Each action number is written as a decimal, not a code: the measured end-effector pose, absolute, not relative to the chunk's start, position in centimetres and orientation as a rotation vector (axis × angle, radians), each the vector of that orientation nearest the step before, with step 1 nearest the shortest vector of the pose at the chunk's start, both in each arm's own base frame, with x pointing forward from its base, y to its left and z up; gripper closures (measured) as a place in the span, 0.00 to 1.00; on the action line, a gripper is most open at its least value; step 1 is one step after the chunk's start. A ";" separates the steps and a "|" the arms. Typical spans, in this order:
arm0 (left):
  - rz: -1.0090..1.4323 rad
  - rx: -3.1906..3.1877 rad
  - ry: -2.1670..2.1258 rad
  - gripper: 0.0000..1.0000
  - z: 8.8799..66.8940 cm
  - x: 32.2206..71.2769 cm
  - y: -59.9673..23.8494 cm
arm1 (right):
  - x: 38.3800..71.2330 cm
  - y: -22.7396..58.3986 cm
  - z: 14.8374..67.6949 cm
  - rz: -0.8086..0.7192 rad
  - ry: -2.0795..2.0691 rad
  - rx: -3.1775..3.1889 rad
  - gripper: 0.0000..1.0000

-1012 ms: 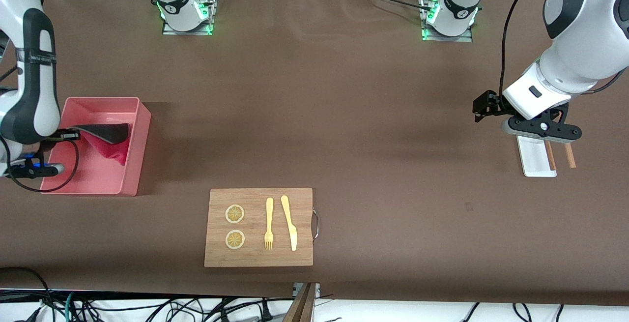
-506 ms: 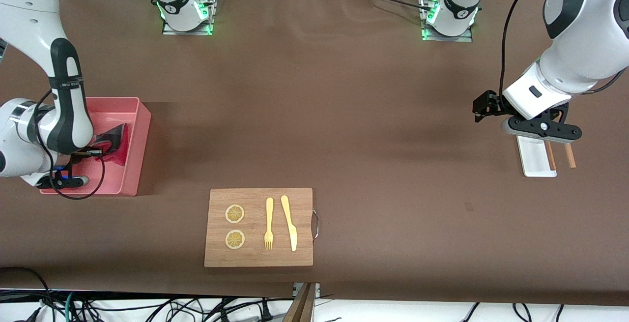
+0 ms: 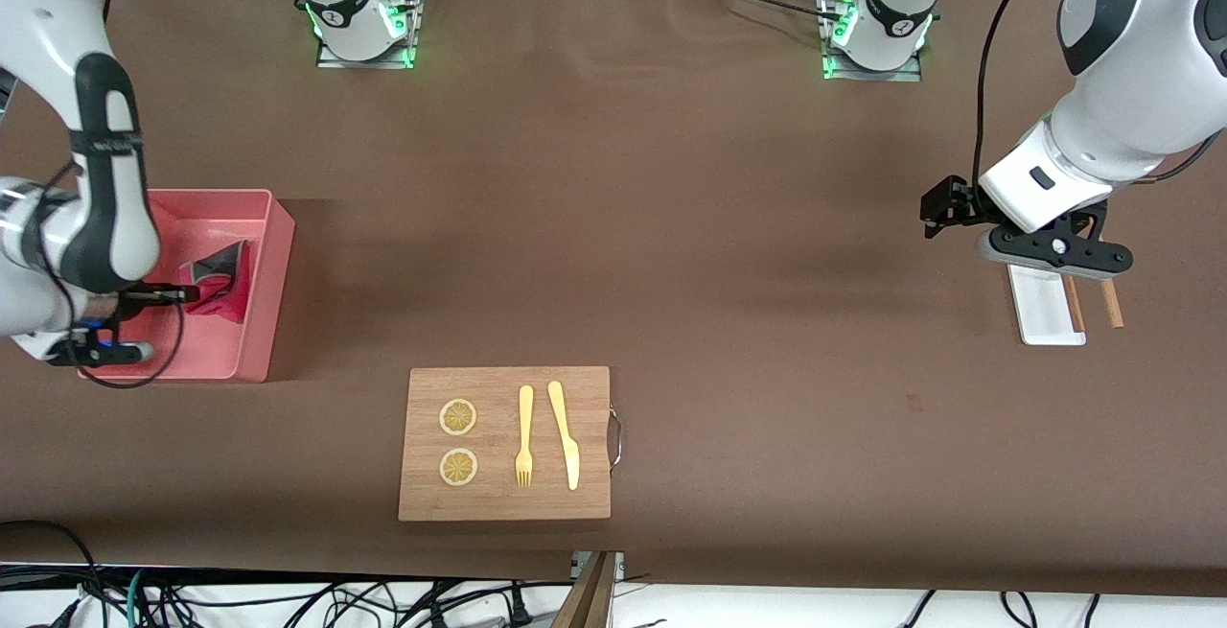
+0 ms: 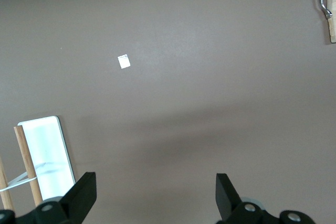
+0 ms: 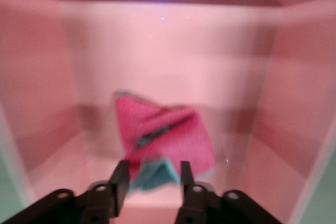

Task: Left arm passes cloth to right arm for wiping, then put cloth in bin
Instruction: 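Open the right gripper and raise it away from the bin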

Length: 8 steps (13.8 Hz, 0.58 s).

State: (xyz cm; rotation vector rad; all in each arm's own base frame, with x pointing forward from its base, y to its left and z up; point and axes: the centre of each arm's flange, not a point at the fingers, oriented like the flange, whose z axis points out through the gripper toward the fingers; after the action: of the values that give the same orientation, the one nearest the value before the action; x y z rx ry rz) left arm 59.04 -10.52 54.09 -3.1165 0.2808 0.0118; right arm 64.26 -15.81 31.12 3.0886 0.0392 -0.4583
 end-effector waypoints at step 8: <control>0.024 -3.125 0.112 0.00 55.4 57.8 -12.5 | 59.4 -8.6 53.3 -0.276 0.088 3.175 0.00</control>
State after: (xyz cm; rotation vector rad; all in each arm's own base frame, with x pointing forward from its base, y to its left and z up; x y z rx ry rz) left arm 57.84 -12.47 55.38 -3.1254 0.1120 0.0242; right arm 59.43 -8.58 53.31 3.1754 0.0882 -0.2758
